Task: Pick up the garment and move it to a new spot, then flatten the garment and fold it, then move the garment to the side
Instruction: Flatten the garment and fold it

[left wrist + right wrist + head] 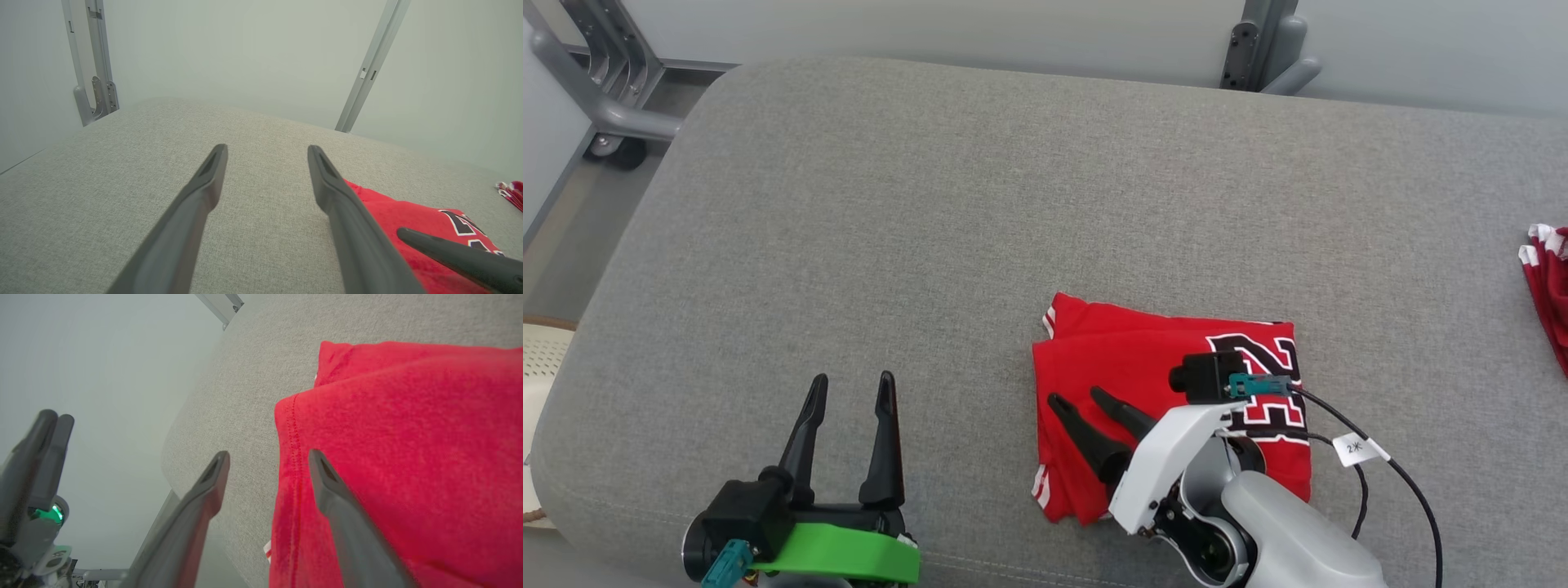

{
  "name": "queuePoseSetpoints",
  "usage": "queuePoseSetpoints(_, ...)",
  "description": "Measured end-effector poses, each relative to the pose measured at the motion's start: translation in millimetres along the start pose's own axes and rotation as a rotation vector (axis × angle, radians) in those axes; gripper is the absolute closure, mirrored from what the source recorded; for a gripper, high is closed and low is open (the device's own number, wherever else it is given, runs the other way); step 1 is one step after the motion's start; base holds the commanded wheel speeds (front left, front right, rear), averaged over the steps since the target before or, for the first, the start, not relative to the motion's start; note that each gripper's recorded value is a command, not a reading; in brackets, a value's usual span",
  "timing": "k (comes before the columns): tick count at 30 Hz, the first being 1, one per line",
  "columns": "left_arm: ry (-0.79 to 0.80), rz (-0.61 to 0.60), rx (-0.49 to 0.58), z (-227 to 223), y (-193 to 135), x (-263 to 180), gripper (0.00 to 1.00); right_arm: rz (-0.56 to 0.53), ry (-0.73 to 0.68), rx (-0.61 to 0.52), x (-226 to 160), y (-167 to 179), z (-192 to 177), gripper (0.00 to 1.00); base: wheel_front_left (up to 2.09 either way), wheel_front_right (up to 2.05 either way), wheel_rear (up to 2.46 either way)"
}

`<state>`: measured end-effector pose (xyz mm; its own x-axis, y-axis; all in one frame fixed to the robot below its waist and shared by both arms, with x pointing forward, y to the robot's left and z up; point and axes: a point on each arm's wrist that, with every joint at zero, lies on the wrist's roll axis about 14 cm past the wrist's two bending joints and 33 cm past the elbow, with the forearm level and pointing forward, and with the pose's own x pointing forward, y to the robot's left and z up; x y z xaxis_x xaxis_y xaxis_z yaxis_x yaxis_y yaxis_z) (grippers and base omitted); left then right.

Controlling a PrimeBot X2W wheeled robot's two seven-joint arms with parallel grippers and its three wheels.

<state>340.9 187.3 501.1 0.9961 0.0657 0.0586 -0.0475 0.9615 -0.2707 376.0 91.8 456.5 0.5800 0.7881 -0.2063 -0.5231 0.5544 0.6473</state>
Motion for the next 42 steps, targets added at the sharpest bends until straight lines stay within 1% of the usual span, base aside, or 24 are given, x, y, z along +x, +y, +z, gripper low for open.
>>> queuePoseSetpoints(4, 0.001, -0.004, -0.003, -1, -2, 0, 0.00, 0.018, -0.039, 0.001, 1, 6, 7, 0.00, 0.00, 0.00, 0.00)
queuePoseSetpoints(7, 0.005, -0.016, -0.007, -2, -6, 0, 0.00, 0.017, -0.102, -0.009, -2, 6, 20, 0.00, 0.00, 0.00, 0.00)
queuePoseSetpoints(9, 0.006, -0.025, -0.009, -3, -9, 1, 0.00, 0.001, -0.160, -0.032, -6, -1, 34, 0.00, 0.00, 0.00, 0.00)
queuePoseSetpoints(14, 0.018, -0.051, -0.014, -6, -17, 0, 0.00, -0.072, -0.295, -0.123, -23, -27, 66, 0.00, 0.00, 0.00, 0.00)
queuePoseSetpoints(15, 0.018, -0.051, -0.014, -6, -17, 0, 0.00, -0.072, -0.295, -0.123, -23, -27, 66, 0.00, 0.00, 0.00, 0.00)
queuePoseSetpoints(17, 0.023, -0.070, -0.018, -8, -23, 1, 0.00, -0.116, -0.358, -0.169, -34, -41, 84, 0.00, 0.00, 0.00, 0.00)
queuePoseSetpoints(19, 0.024, -0.076, -0.019, -9, -25, 1, 0.00, -0.131, -0.376, -0.188, -39, -45, 89, 0.00, 0.00, 0.00, 0.00)
queuePoseSetpoints(22, 0.030, -0.093, -0.022, -11, -31, 2, 0.00, -0.197, -0.431, -0.272, -57, -63, 108, 0.00, 0.00, 0.00, 0.00)
queuePoseSetpoints(27, 0.044, -0.127, -0.028, -16, -42, 2, 0.00, -0.289, -0.551, -0.347, -90, -77, 136, 0.00, 0.00, 0.00, 0.00)
queuePoseSetpoints(30, 0.052, -0.140, -0.030, -18, -46, 3, 0.00, -0.340, -0.567, -0.359, -106, -86, 131, 0.00, 0.00, 0.00, 0.00)
queuePoseSetpoints(35, 0.063, -0.147, -0.031, -22, -49, 5, 0.00, -0.363, -0.573, -0.364, -115, -85, 122, 0.00, 0.00, 0.00, 0.00)
queuePoseSetpoints(40, 0.060, -0.146, -0.030, -21, -49, 5, 0.00, -0.390, -0.579, -0.453, -128, -82, 122, 0.00, 0.00, 0.00, 0.00)
queuePoseSetpoints(42, 0.057, -0.144, -0.030, -20, -48, 5, 0.00, -0.409, -0.573, -0.458, -133, -84, 116, 0.00, 0.00, 0.00, 0.00)
